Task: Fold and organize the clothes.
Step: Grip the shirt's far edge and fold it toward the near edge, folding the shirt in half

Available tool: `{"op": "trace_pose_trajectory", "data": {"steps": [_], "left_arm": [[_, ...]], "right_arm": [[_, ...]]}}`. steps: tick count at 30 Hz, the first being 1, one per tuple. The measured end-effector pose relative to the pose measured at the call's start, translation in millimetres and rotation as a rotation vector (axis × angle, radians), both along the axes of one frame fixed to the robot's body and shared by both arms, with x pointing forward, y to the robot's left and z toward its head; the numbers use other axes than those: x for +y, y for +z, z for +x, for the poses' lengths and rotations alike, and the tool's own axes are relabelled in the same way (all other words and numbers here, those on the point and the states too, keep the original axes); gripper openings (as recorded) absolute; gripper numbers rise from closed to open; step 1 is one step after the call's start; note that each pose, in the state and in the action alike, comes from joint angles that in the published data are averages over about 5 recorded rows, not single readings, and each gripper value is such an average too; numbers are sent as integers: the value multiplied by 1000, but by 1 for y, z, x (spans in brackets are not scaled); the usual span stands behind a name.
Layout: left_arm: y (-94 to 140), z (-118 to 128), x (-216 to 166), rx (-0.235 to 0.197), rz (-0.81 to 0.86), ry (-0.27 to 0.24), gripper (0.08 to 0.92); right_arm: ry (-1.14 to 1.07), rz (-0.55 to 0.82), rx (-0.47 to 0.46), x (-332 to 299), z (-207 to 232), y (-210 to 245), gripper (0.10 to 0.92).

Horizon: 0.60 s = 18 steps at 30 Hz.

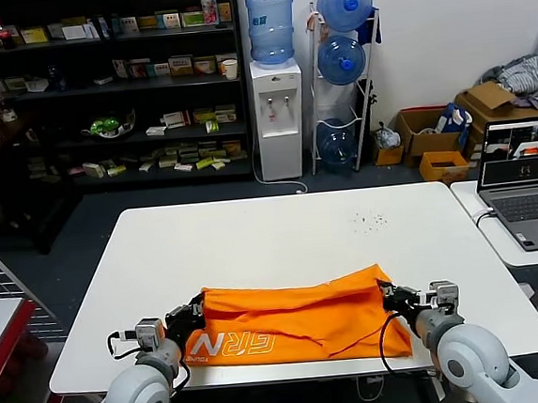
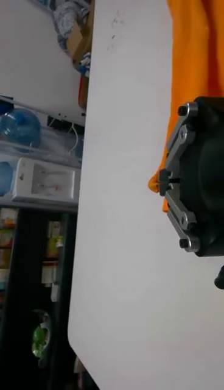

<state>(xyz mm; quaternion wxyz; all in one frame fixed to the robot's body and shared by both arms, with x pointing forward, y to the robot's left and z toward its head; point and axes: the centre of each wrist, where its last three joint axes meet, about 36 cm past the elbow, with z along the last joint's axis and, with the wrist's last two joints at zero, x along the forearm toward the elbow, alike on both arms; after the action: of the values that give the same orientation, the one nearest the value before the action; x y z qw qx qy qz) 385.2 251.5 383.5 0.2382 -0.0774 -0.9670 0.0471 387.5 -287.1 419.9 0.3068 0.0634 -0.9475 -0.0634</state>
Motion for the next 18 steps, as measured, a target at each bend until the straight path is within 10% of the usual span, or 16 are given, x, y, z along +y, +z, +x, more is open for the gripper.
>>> {"op": "trace_pose_trajectory", "data": {"steps": [18], "left_arm": [[-2,-8,6,-5,34,2,90]], "right_arm": [[6,0,14,3,-8,-1,124]]}}
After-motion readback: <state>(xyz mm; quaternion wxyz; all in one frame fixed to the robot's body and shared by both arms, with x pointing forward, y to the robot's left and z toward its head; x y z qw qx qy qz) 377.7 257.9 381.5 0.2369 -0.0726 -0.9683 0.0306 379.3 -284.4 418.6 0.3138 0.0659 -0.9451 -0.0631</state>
